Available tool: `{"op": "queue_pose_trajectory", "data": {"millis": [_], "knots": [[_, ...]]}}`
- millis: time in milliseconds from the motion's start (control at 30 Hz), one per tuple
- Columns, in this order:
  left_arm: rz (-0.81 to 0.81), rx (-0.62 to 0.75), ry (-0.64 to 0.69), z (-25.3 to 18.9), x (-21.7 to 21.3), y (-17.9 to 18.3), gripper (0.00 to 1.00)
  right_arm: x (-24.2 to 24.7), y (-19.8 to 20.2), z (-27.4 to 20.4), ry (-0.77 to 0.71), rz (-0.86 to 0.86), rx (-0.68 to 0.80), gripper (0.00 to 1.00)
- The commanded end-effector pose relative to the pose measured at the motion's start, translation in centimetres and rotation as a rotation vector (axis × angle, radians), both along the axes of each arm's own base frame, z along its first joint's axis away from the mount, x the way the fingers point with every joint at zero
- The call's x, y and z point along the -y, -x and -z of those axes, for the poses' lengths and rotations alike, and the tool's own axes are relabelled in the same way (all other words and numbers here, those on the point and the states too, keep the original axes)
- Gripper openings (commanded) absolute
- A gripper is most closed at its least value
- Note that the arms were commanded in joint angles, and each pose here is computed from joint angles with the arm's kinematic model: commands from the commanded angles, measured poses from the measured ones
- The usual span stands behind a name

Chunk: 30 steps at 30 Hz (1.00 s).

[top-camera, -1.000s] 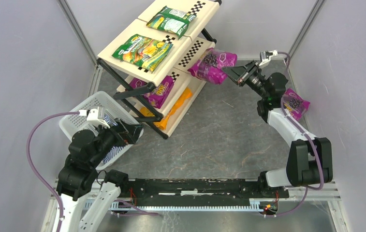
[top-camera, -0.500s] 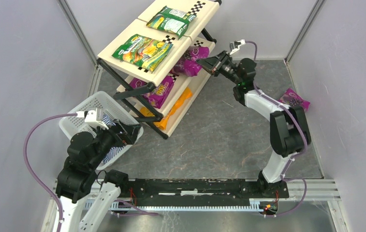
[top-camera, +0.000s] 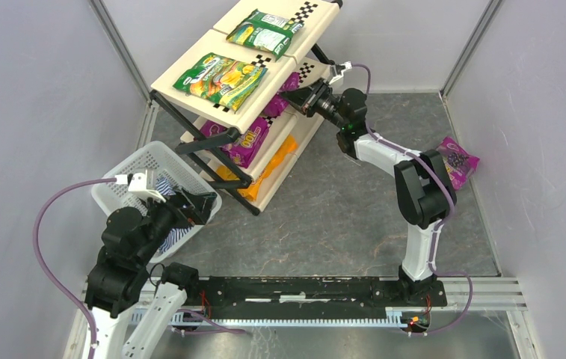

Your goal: Place and organize the candy bags onto the shelf

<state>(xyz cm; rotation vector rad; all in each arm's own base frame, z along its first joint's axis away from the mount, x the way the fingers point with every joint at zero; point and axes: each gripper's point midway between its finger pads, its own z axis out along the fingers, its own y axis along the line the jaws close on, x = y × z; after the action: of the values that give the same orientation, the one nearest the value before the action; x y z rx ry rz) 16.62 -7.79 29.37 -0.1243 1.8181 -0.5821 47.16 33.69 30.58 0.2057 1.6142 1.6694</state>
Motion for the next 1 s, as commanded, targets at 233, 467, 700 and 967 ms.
{"op": "queue_pose_trajectory", "data": {"millis": [233,467,700,967], "knots": [[-0.009,0.07,0.006,-1.0,0.0,-0.8,1.0,-1.7,1.9,-2.0,-0.069,-0.021,0.092,0.05],[-0.035,0.092,0.026,-1.2,-0.3,-1.1,1.0,-0.4,2.6,-1.2,-0.037,0.038,0.094,0.08],[-0.05,0.105,0.048,-1.0,-0.4,-1.4,1.0,-0.6,2.9,-1.2,-0.047,0.017,0.101,0.23],[-0.053,0.107,0.075,-0.5,-0.1,-1.8,1.0,0.1,4.4,-1.1,0.058,0.006,0.145,0.55]]}}
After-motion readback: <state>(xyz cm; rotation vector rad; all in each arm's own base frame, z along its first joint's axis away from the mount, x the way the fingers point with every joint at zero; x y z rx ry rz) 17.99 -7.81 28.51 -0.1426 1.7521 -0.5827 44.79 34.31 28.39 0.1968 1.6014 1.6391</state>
